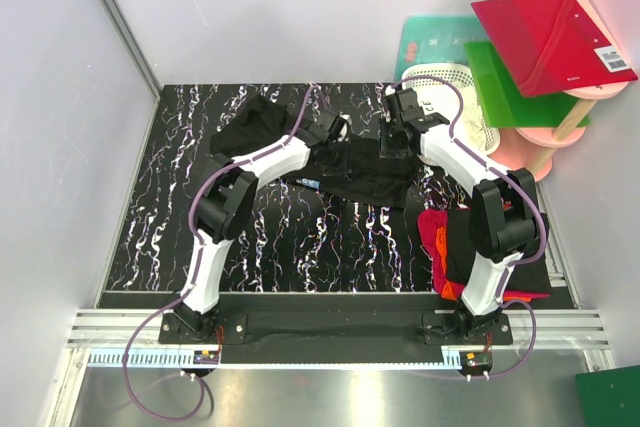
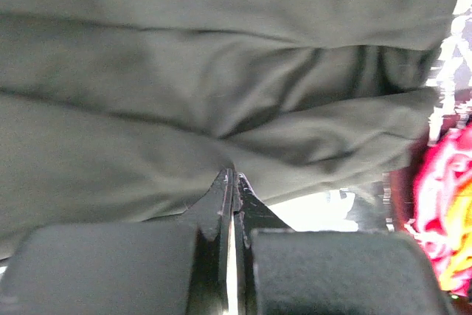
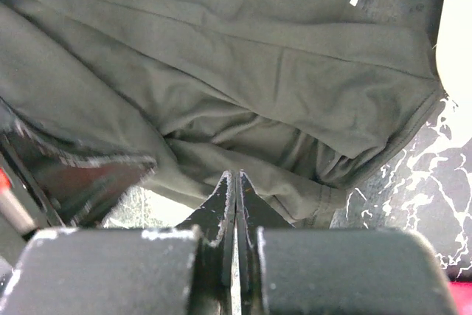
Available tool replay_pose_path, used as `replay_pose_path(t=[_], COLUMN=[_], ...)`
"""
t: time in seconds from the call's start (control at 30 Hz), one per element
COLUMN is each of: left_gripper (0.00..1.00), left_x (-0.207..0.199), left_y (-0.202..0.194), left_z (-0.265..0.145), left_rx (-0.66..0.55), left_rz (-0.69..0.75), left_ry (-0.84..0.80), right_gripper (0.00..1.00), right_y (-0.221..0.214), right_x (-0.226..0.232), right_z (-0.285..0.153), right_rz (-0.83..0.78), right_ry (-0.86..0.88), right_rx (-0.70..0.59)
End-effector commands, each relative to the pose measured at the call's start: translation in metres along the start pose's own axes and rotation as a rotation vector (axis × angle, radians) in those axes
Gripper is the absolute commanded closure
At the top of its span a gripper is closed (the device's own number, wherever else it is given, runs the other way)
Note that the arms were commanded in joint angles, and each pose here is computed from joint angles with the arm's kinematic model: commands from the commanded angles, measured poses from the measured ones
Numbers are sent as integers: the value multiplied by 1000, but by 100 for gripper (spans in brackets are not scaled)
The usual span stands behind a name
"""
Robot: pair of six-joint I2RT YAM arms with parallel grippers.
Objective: Fold and stack the t-shirts
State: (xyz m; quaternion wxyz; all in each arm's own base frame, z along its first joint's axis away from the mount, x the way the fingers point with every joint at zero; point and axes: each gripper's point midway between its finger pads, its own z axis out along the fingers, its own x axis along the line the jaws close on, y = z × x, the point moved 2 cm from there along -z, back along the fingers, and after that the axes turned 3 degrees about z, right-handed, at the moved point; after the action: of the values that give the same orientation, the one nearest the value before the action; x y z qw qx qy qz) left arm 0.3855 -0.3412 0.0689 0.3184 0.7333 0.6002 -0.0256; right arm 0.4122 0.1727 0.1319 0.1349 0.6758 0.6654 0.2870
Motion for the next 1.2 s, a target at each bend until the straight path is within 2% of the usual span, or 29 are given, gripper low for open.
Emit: replay_pose_path(t=[0.0, 0.17, 0.37, 0.5, 0.7, 0.83, 1.0, 1.1, 1.17], left_gripper=[100, 100, 100, 100, 100, 100, 100, 100, 100], left_x=[-38, -39, -66, -64, -24, 7, 43, 59, 75], left_y=[20, 6, -2, -12, -35, -60, -87, -113, -148], left_z=[-9, 6, 9, 31, 49, 33, 1, -28, -38], left_rx=[-67, -19, -22, 19, 131, 222, 240, 264, 324], left_rz=[24, 8, 37, 19, -28, -40, -47, -64, -73], left_ry=[-85, -84, -119, -110, 98, 232, 371, 416, 454], right_gripper=[100, 100, 100, 100, 100, 100, 100, 100, 100], right_y=[13, 11, 10, 7, 3, 5, 7, 8, 7], right_x=[-2, -5, -8, -7, -10, -10, -7, -7, -6], right_z=[-6, -5, -2, 1, 0, -4, -4, -3, 0], right_rz=[17, 20, 30, 36, 33, 35, 39, 40, 41], right_ry=[-3, -6, -6, 7, -8, -6, 5, 10, 11], right_rx=[-63, -61, -56, -47, -47, -57, -59, -56, -52])
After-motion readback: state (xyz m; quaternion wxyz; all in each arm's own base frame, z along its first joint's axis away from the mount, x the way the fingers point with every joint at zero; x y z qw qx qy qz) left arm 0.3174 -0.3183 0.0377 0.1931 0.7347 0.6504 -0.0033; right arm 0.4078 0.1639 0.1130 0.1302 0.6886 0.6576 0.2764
